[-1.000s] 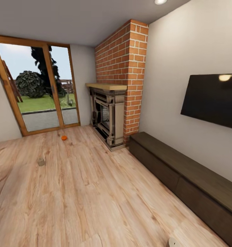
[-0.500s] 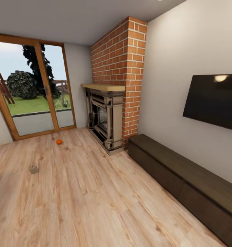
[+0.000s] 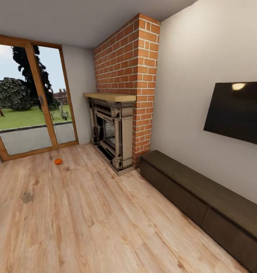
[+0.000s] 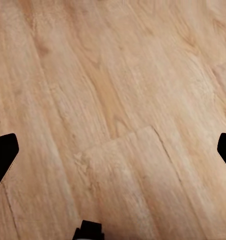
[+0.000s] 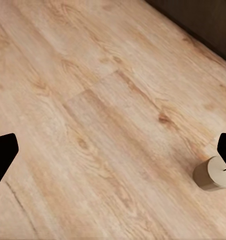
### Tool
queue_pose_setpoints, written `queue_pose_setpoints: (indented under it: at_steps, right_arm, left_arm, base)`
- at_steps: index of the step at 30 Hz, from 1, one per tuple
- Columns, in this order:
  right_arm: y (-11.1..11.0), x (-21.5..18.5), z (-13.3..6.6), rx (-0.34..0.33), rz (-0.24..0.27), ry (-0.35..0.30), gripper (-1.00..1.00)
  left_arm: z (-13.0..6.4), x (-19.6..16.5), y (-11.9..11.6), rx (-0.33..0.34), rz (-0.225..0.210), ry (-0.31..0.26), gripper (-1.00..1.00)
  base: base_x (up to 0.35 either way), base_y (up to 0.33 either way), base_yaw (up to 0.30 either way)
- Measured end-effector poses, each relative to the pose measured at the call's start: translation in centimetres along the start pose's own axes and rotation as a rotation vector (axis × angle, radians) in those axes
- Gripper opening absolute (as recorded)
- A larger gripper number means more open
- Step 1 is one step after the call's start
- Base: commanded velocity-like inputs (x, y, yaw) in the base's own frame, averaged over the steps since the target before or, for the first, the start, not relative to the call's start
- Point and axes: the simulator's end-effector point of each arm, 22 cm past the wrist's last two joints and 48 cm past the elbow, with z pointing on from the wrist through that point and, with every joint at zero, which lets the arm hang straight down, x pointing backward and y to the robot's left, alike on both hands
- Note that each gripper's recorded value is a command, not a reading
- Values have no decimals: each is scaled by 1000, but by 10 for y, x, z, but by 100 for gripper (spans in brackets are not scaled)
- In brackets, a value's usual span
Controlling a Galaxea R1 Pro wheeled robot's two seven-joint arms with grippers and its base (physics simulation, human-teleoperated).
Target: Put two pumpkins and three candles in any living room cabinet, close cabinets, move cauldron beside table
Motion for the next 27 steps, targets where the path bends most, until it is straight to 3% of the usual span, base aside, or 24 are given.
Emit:
queue_pose_setpoints:
  at_steps: [13,14,27]
  right_arm:
    - [-2,1,0,4,1,3,100]
    - [-2,-8,-1,5,8,-49,100]
    - [-2,-6,-5,3,8,-59,100]
  left_arm:
    - [-1,6,2,-4,-2,13,100]
    - [-1,6,1,-3,-2,12,100]
    - [-1,0,2,-3,-4,-1,100]
  base:
    - [297,185,-260]
    - [274,234,-250]
    - [271,236,-247]
